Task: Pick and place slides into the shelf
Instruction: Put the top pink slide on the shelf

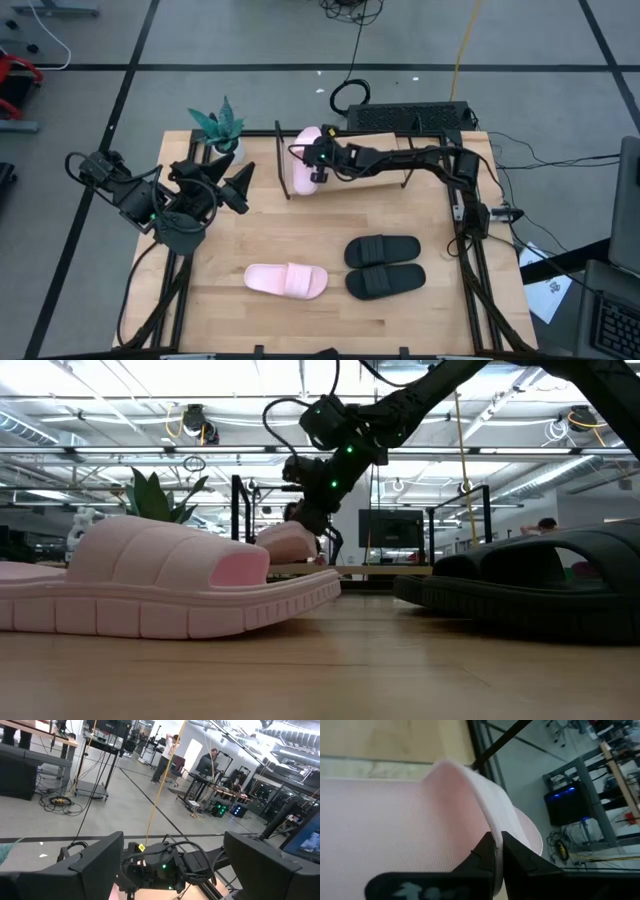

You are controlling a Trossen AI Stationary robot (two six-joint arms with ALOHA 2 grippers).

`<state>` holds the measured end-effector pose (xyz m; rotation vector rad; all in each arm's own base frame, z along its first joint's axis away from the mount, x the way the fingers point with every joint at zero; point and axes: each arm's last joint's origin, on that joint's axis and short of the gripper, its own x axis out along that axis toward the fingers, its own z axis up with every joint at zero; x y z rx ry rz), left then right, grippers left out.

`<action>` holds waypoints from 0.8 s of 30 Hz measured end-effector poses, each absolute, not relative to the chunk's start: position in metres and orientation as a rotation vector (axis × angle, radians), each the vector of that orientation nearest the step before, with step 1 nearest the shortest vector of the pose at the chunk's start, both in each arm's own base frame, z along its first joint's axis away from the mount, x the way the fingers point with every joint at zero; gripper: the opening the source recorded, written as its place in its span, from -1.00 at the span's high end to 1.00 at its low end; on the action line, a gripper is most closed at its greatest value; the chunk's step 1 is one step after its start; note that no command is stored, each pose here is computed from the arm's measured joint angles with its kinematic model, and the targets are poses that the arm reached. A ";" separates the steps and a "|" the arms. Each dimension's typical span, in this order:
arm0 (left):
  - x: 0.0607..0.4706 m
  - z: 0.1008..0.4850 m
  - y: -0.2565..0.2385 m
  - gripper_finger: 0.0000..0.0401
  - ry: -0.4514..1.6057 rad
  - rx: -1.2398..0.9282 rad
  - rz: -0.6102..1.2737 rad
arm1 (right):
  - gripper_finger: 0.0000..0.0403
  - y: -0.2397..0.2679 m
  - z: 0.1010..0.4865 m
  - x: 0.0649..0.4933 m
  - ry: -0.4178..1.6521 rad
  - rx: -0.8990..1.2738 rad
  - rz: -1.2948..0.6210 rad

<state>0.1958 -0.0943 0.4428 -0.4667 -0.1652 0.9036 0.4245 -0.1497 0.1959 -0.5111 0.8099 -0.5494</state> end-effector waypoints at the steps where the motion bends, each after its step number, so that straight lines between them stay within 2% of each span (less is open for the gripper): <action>1: 0.196 0.443 -0.094 -0.73 -0.165 -0.467 0.903 | 0.98 -0.149 0.199 0.424 0.802 -0.511 -0.553; 8: 0.196 0.443 -0.094 -0.73 -0.165 -0.476 0.899 | 0.99 -0.147 0.212 0.424 0.744 -0.518 -0.562; 24: 0.196 0.443 -0.094 -0.73 -0.165 -0.479 0.898 | 0.99 -0.133 0.212 0.430 0.693 -0.442 -0.483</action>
